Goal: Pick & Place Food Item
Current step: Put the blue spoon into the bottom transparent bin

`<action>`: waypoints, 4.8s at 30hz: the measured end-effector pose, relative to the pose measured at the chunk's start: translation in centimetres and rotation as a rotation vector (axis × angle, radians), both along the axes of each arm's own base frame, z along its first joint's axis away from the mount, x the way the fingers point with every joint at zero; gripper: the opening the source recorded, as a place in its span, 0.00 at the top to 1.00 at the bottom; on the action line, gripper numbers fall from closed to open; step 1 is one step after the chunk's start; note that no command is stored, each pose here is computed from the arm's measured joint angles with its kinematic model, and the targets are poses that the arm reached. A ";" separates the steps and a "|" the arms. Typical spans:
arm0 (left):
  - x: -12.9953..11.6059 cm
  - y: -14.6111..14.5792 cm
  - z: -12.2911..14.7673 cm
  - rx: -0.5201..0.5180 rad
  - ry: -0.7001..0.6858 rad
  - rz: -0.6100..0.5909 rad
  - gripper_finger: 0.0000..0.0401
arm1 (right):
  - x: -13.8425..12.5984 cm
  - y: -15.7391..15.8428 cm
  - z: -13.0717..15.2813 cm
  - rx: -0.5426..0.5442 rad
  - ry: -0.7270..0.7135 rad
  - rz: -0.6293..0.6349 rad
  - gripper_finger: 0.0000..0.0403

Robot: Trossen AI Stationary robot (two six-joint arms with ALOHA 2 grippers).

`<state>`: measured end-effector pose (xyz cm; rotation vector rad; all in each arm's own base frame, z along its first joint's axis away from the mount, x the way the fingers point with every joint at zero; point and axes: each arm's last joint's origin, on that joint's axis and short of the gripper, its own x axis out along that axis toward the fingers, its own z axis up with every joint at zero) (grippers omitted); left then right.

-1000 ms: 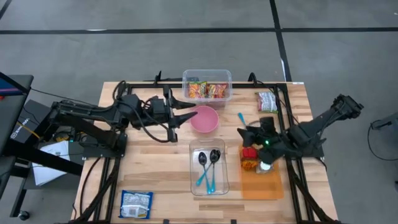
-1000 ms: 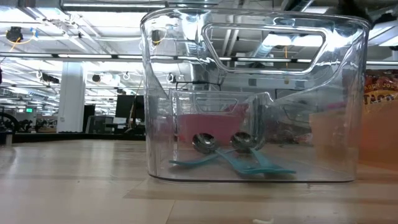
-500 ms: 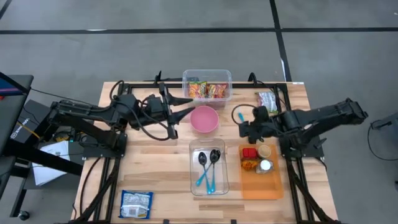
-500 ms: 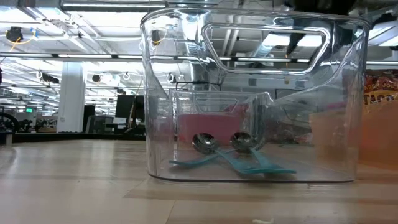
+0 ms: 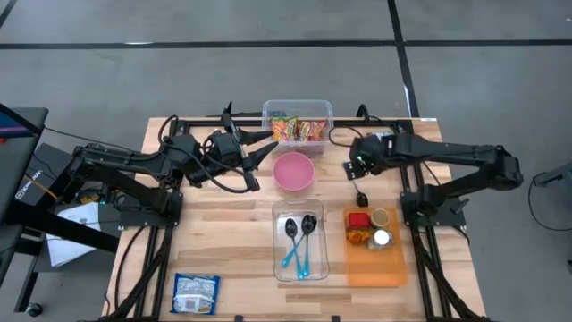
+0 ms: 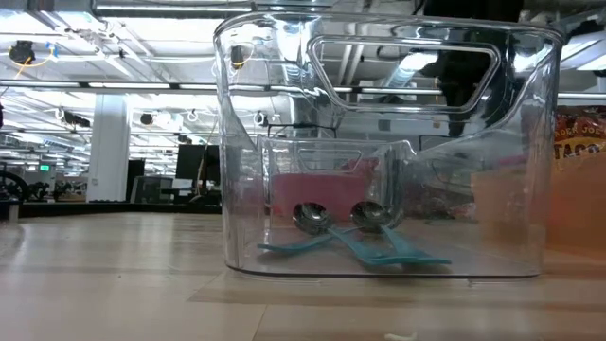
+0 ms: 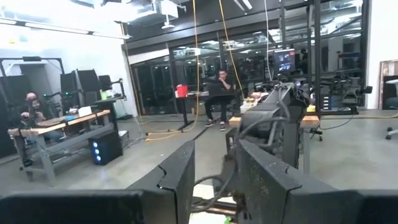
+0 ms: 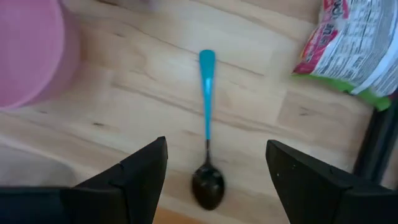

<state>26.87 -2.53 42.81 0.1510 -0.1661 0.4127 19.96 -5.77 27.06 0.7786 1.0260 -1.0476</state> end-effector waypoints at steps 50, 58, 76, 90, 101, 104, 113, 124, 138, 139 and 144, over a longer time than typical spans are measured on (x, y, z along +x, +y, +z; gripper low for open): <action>0.3 0.8 -1.1 -0.134 0.049 0.006 0.72 | -0.1 0.2 -14.2 0.255 0.096 0.077 0.37; 0.3 0.8 -1.1 -0.136 0.049 0.006 0.72 | -0.4 0.6 -13.8 0.225 0.099 0.068 0.60; 0.3 0.8 -1.1 -0.137 0.048 0.006 0.72 | -0.4 0.9 -13.5 0.219 0.068 0.077 0.97; 0.3 0.8 -1.1 -0.137 0.047 0.006 0.72 | -0.3 2.9 -11.2 0.093 -0.056 0.092 0.98; 0.3 0.8 -1.0 -0.137 0.047 0.006 0.72 | -2.8 3.2 -5.2 -0.098 -0.429 0.032 0.98; 0.5 0.8 -1.2 -0.130 0.053 0.007 0.72 | -3.2 3.6 -3.5 -0.142 -0.577 0.038 0.98; 3.7 0.2 -4.0 -0.200 0.121 -0.005 0.68 | -3.3 4.9 0.6 -0.317 -0.952 0.048 0.98; 9.7 -2.7 -10.5 -0.115 0.220 0.058 0.38 | -1.3 5.6 2.6 -0.444 -1.152 0.049 0.99; 11.2 0.6 -11.0 -1.546 -0.478 -0.165 0.41 | -0.3 5.8 4.3 -0.715 -1.182 0.183 0.99; 11.2 0.6 -11.0 -1.628 -0.511 -0.177 0.42 | -0.4 5.9 4.4 -0.730 -1.174 0.196 0.99; 11.2 0.6 -11.0 -1.877 -0.631 -0.204 0.49 | 0.1 6.3 4.0 -0.802 -1.092 0.292 0.99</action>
